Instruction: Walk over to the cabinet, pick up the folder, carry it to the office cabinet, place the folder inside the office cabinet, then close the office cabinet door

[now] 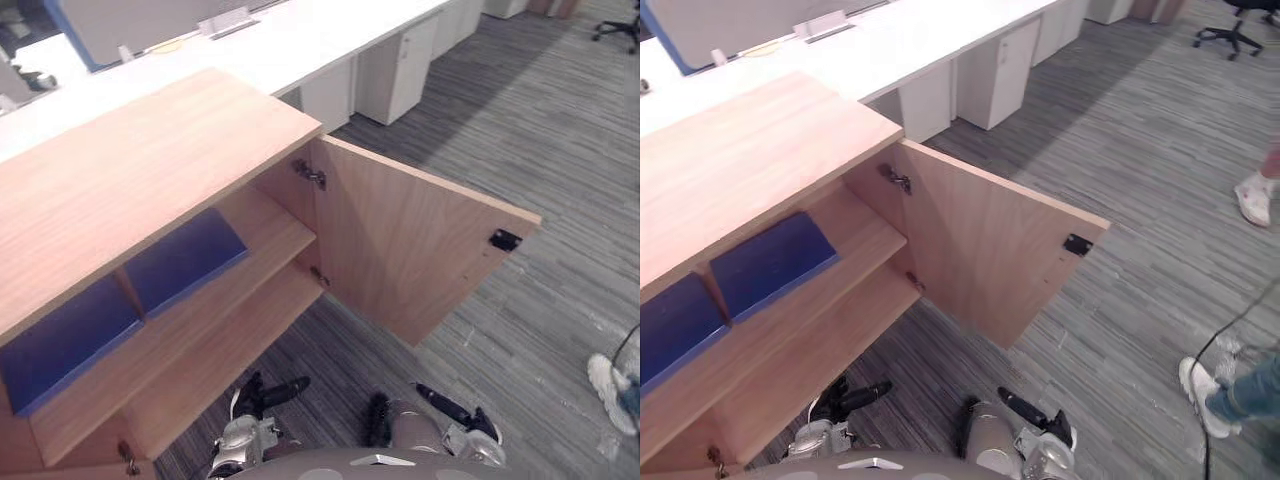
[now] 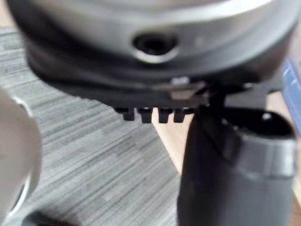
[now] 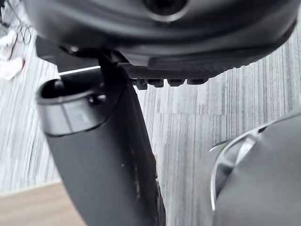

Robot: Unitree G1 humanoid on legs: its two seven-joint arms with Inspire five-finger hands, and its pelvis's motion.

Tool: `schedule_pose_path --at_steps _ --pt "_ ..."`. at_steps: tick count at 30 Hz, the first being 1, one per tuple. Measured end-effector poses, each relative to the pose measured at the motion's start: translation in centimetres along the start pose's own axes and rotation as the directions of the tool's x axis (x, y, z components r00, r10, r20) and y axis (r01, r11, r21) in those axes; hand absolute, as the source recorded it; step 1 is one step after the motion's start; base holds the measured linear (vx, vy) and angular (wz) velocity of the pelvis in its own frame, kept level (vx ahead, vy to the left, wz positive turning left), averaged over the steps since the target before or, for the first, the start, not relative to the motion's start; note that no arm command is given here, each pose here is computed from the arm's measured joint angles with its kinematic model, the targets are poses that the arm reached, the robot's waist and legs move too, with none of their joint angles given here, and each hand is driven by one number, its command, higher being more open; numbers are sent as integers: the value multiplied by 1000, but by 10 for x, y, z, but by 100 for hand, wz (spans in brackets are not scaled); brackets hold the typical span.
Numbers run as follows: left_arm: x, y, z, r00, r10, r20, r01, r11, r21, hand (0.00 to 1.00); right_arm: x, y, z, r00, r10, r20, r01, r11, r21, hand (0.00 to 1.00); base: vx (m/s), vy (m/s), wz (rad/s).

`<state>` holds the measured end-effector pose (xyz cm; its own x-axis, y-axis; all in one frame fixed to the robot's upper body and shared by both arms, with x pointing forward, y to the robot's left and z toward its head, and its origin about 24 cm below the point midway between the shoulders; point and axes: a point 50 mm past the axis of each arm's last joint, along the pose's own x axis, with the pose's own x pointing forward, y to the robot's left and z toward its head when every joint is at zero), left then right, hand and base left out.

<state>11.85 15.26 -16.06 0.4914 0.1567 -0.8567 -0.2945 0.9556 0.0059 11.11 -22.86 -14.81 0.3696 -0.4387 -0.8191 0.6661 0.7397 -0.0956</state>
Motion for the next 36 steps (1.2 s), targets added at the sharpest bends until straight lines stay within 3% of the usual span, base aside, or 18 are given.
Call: schedule_pose_path --at_steps 3,7,13,19,28,33,36 --pt "0 21 -1 998 70 -8 -70 995 -65 100 -1 7 -5 999 25 -22 -26 1000 -18 100 -52 8 -108" --pt "-3 34 -11 996 85 -26 -84 996 7 100 4 -3 -2 998 -16 -52 17 1000 4 100 1 -27 -119" --pt "-3 69 -5 989 147 -21 -143 981 128 100 -2 2 -34 982 -7 -191 5 1000 -13 100 22 -247 -63" --pt "-3 69 -6 986 164 -25 -160 980 115 100 -1 -21 -38 978 -66 -200 66 998 -4 100 13 -173 9" --pt "-3 70 -3 988 155 -9 -153 979 133 100 -3 -12 -41 979 -38 -199 40 999 9 100 -10 25 7" --pt "-3 70 -2 989 145 1 -143 975 172 100 0 5 -8 998 34 -46 -37 997 -62 100 -35 43 -1" --pt "-3 70 0 991 132 13 -132 972 193 100 -3 20 54 968 123 217 -98 988 -122 100 -84 15 -1"
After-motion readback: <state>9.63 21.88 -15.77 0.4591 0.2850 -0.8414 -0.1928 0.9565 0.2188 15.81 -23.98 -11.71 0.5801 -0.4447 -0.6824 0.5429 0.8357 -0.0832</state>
